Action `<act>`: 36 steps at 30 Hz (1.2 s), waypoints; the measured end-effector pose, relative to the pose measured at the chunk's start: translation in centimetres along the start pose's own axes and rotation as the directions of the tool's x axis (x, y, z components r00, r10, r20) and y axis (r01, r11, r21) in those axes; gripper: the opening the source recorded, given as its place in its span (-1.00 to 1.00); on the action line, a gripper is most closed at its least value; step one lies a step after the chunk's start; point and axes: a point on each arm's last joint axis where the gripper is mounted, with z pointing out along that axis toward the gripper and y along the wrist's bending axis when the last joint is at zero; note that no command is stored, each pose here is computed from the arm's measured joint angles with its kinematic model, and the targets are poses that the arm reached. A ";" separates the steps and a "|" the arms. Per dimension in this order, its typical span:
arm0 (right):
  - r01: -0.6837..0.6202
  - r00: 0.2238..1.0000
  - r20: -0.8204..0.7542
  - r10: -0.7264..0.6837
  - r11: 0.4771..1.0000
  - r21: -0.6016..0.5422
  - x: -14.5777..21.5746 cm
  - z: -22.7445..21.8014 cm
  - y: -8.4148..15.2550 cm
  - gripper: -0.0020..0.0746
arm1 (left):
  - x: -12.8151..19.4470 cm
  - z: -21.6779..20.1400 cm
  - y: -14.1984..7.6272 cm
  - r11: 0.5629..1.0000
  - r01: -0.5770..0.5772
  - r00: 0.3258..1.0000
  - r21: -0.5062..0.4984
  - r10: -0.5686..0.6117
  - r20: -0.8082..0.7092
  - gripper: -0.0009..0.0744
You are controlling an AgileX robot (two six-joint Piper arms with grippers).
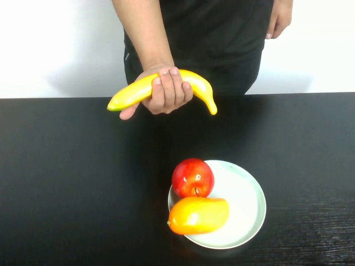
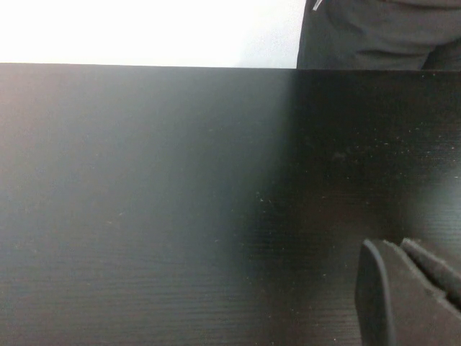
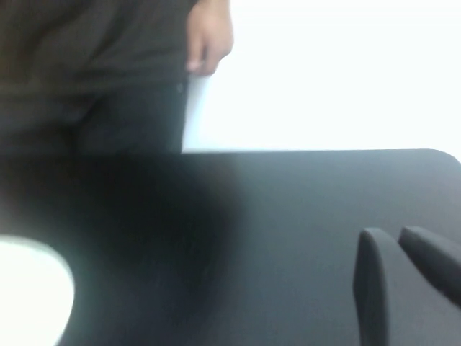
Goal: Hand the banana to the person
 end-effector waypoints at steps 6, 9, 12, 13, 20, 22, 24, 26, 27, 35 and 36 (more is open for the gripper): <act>-0.079 0.985 -0.154 0.078 0.997 0.002 1.4 -0.1 0.1 -0.97 | 0.0 0.0 0.0 1.000 0.000 1.000 0.000 0.000 0.000 -0.99; -0.073 0.986 -0.153 0.073 0.997 0.007 1.4 -0.1 0.0 -0.97 | 0.0 0.0 0.0 1.000 0.000 1.000 0.000 0.000 0.000 -0.99; -0.001 0.988 -0.155 0.004 1.000 0.020 1.4 -0.1 -0.2 -0.97 | 0.0 0.0 0.0 1.000 0.000 1.000 0.000 0.000 0.000 -0.99; -0.001 0.988 -0.155 0.004 1.000 0.020 1.4 -0.1 -0.2 -0.97 | 0.0 0.0 0.0 1.000 0.000 1.000 0.000 0.000 0.000 -0.99; -0.003 0.988 -0.155 0.006 1.000 0.019 1.4 -0.1 -0.2 -0.97 | 0.0 0.0 0.0 1.000 0.000 1.000 0.000 0.000 0.000 -0.99; -0.003 0.988 -0.155 0.006 1.000 0.019 1.4 -0.1 -0.2 -0.97 | 0.0 0.0 0.0 1.000 0.000 1.000 0.000 0.000 0.000 -0.99; -0.003 0.988 -0.155 0.006 1.000 0.019 1.4 -0.1 -0.2 -0.97 | 0.0 0.0 0.0 1.000 0.000 1.000 0.000 0.000 0.000 -0.99; -0.003 0.988 -0.155 0.006 1.000 0.019 1.4 -0.1 -0.2 -0.97 | 0.0 0.0 0.0 1.000 0.000 1.000 0.000 0.000 0.000 -0.99; -0.003 0.988 -0.155 0.006 1.000 0.019 1.4 -0.1 -0.2 -0.97 | 0.0 0.0 0.0 1.000 0.000 1.000 0.000 0.000 0.000 -0.99; -0.005 0.988 -0.155 0.008 1.000 0.019 1.4 -0.1 -0.2 -0.97 | 0.0 0.0 0.0 1.000 0.000 1.000 0.000 0.000 0.000 -0.99; -0.005 0.988 -0.155 0.008 1.000 0.019 1.4 -0.1 -0.2 -0.97 | 0.0 0.0 0.0 1.000 0.000 1.000 0.000 0.000 0.000 -0.99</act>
